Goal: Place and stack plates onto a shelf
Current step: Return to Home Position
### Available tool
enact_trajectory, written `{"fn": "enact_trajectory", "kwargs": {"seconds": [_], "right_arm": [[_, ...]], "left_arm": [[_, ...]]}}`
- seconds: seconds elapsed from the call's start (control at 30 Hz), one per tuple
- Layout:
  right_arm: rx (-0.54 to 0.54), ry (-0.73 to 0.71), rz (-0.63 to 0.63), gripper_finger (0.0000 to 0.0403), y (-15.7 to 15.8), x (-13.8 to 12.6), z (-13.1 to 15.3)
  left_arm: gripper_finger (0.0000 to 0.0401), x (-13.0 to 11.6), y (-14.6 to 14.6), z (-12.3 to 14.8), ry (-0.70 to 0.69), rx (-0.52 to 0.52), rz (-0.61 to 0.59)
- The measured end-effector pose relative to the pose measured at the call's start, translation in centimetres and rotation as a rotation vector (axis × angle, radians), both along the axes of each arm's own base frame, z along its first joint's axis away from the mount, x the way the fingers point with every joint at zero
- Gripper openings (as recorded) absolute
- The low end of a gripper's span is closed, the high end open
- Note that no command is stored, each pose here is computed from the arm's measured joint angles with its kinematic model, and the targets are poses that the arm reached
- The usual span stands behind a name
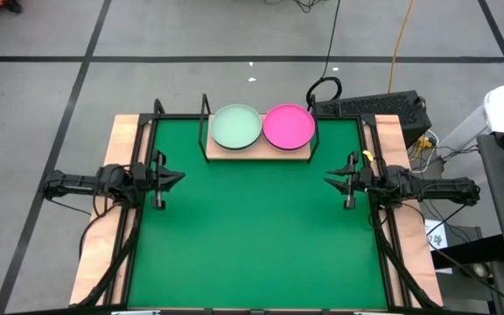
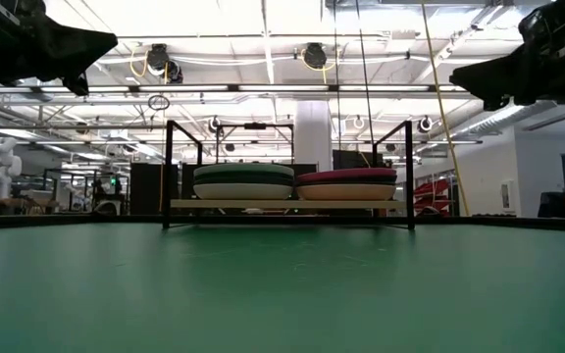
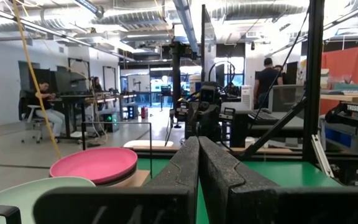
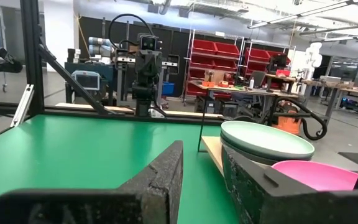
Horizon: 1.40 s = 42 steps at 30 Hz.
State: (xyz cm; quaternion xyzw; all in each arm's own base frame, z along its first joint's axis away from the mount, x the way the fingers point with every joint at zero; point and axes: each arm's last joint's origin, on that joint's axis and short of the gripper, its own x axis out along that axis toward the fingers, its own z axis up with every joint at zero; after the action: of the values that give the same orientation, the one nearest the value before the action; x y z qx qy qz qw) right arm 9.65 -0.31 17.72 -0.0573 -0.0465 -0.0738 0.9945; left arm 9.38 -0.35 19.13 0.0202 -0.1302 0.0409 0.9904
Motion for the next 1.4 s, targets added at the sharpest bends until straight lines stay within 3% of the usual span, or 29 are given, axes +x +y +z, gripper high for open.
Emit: {"fn": "enact_trajectory", "kwargs": {"seconds": [1.4], "right_arm": [[0.0,0.0,0.001,0.0093,0.0,0.0,0.0]], "left_arm": [[0.0017,0.0,0.0,0.01,0.0,0.0,0.0]]}}
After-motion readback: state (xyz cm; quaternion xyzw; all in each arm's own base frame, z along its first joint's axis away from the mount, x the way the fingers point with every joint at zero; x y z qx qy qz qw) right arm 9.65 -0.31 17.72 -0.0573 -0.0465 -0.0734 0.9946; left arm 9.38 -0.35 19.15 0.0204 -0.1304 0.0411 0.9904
